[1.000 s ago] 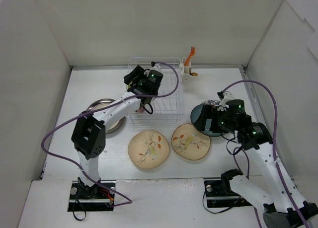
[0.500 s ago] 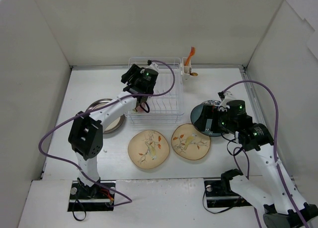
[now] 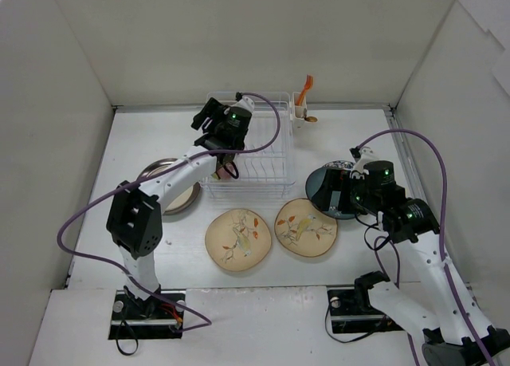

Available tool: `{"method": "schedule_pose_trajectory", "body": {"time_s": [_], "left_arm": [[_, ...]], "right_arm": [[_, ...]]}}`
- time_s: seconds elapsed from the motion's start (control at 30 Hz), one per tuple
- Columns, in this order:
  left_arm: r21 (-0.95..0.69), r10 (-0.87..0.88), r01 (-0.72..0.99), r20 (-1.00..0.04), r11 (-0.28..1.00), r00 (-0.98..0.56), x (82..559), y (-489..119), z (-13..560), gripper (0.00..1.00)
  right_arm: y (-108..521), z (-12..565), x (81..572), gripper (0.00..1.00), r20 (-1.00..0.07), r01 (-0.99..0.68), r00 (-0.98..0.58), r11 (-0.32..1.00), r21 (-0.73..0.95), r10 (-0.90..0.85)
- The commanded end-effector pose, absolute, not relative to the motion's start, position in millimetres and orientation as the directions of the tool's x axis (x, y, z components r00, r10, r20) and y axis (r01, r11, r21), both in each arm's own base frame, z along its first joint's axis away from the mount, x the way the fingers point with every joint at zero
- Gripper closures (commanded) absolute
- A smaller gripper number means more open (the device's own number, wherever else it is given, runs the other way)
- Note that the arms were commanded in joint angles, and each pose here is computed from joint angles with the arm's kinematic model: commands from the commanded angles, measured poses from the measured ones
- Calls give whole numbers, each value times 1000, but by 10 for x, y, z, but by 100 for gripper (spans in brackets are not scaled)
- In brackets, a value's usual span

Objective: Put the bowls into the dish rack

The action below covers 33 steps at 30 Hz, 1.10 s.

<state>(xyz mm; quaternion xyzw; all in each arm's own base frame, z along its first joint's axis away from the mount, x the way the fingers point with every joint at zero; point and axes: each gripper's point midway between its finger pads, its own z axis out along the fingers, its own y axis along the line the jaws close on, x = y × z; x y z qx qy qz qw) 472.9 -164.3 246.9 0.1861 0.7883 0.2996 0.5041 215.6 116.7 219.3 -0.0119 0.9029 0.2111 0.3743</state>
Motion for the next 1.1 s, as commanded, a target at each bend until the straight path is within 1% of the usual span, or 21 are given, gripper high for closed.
{"method": "schedule_pose_trajectory", "body": {"time_s": [0.0,0.13,0.2,0.3,0.33,0.37,0.43,0.47,0.5,0.53,0.57,0.6,0.63,0.7,0.77,0.8,0.87,0.9,0.97,1.0,1.07], "left_arm": [[525,483,-80,-824,847,-297,4690,-1646,3202,16],[488,459,-29,-837,872,-297,4660,-1722,3157,14],[463,438,-17,-850,886,-294,4608,-1725,3233,14],[357,337,-11,-893,934,-299,4516,-1670,3412,14],[302,286,-11,-913,953,-290,4500,-1624,3523,14],[194,175,-39,-944,980,-279,4425,-1559,3639,14],[91,81,-19,-945,996,-316,4305,-1455,3608,14],[-18,-40,-72,-949,997,-313,4199,-1196,3702,14],[-81,-102,-81,-945,993,-312,4148,-1085,3716,14],[-144,-152,-48,-919,988,-364,4080,-1063,3530,14],[-217,-237,-96,-912,971,-336,3982,-749,3611,14],[-301,-321,-112,-888,947,-329,3923,-664,3589,14],[-347,-355,-95,-846,933,-398,3844,-664,3295,14],[-453,-445,-74,-809,888,-383,3668,-526,3311,14],[-490,-485,-106,-767,866,-420,3506,-437,3013,14],[-512,-518,-147,-728,847,-450,3438,-347,2773,14],[-539,-557,-181,-698,823,-450,3332,-256,2608,14],[-568,-598,-226,-646,792,-475,3253,-189,2355,14],[-601,-633,-240,-616,762,-468,3192,-130,2212,15],[-615,-663,-282,-573,736,-482,3117,-70,1981,15],[-643,-698,-303,-543,703,-467,3077,-24,1857,16]], "right_arm": [[1188,2297,2236,5,-708,-193,-689,903,384,155],[1191,2307,2233,5,-709,-195,-688,902,384,154],[1183,2320,2238,5,-717,-198,-681,905,377,150],[1149,2344,2267,5,-728,-195,-670,912,360,144],[1147,2348,2274,5,-731,-195,-668,915,354,140],[1156,2372,2280,5,-733,-199,-666,913,355,140],[1151,2416,2305,5,-739,-201,-659,914,352,140],[1163,2411,2313,5,-737,-204,-662,913,352,136],[1162,2423,2321,5,-737,-205,-661,913,353,136],[1173,2450,2323,5,-741,-212,-658,911,353,134],[1172,2453,2341,5,-742,-213,-658,912,350,131],[1174,2464,2348,5,-744,-216,-656,913,347,128],[1173,2481,2357,5,-747,-217,-653,913,344,126],[1169,2483,2380,5,-750,-221,-651,917,333,116],[1169,2476,2409,5,-749,-224,-655,919,323,103],[1172,2478,2420,5,-750,-227,-655,920,319,98],[1183,2477,2457,5,-749,-233,-656,921,312,88],[1190,2468,2465,5,-745,-231,-661,921,314,88],[1199,2470,2494,5,-743,-233,-664,921,313,85],[1208,2481,2497,5,-745,-239,-662,919,313,81],[1218,2482,2516,5,-744,-240,-663,919,313,81]]}}
